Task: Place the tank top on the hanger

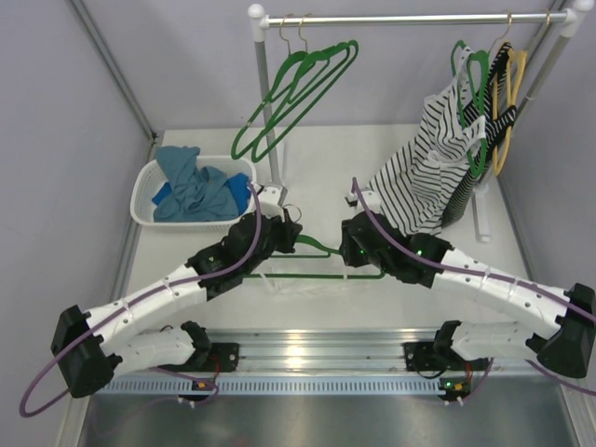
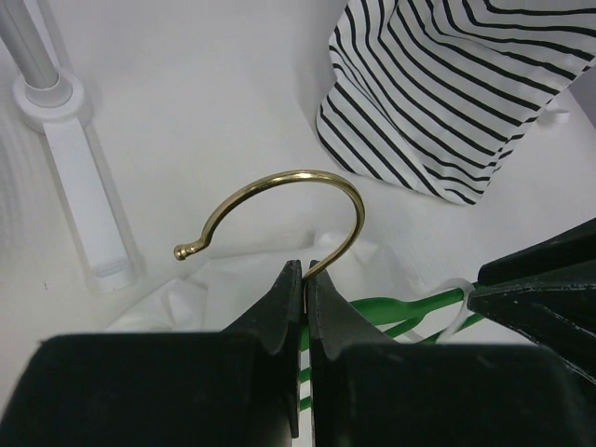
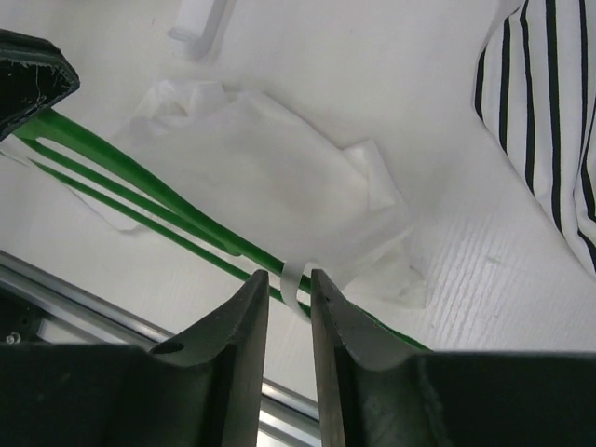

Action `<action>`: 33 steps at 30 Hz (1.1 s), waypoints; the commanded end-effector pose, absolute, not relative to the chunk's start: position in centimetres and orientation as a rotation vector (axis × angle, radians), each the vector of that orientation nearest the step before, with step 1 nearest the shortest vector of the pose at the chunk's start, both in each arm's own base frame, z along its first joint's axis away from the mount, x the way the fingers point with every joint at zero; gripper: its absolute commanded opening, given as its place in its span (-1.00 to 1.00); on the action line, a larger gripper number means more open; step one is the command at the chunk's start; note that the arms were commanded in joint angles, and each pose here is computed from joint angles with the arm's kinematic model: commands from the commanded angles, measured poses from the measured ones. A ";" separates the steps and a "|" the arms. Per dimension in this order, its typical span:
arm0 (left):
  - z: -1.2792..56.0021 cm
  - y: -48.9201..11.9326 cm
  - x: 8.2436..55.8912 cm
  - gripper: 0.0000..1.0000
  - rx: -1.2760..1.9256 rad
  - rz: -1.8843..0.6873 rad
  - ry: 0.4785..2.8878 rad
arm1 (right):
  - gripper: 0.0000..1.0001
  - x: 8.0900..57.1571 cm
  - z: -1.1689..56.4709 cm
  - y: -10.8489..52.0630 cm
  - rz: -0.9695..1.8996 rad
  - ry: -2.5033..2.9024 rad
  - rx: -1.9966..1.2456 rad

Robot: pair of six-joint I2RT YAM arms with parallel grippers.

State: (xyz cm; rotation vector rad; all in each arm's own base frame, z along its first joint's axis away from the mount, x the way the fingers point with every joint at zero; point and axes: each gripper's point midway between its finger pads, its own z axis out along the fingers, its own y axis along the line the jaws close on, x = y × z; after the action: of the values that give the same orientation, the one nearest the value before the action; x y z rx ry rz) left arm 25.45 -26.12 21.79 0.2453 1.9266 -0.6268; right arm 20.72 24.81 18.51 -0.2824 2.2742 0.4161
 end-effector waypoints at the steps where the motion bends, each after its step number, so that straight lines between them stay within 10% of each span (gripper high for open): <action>1: 26.6 -26.5 25.6 -1.00 0.239 -0.676 1.816 | -0.47 20.6 23.5 25.2 0.534 2.152 -0.330; 8: 30.0 -26.5 25.3 -1.00 0.272 -0.680 1.769 | 0.09 19.6 28.5 25.0 0.617 1.959 -0.508; 33: 43.2 -27.1 23.5 -1.00 0.558 -0.624 1.664 | 0.26 18.6 39.5 27.4 0.912 1.601 -0.887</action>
State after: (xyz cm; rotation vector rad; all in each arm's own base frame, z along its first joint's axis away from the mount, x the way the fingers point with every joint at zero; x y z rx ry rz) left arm 23.91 -27.19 40.25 0.5229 1.7379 -0.6179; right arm 19.91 26.07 36.42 -0.7994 1.7298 0.8033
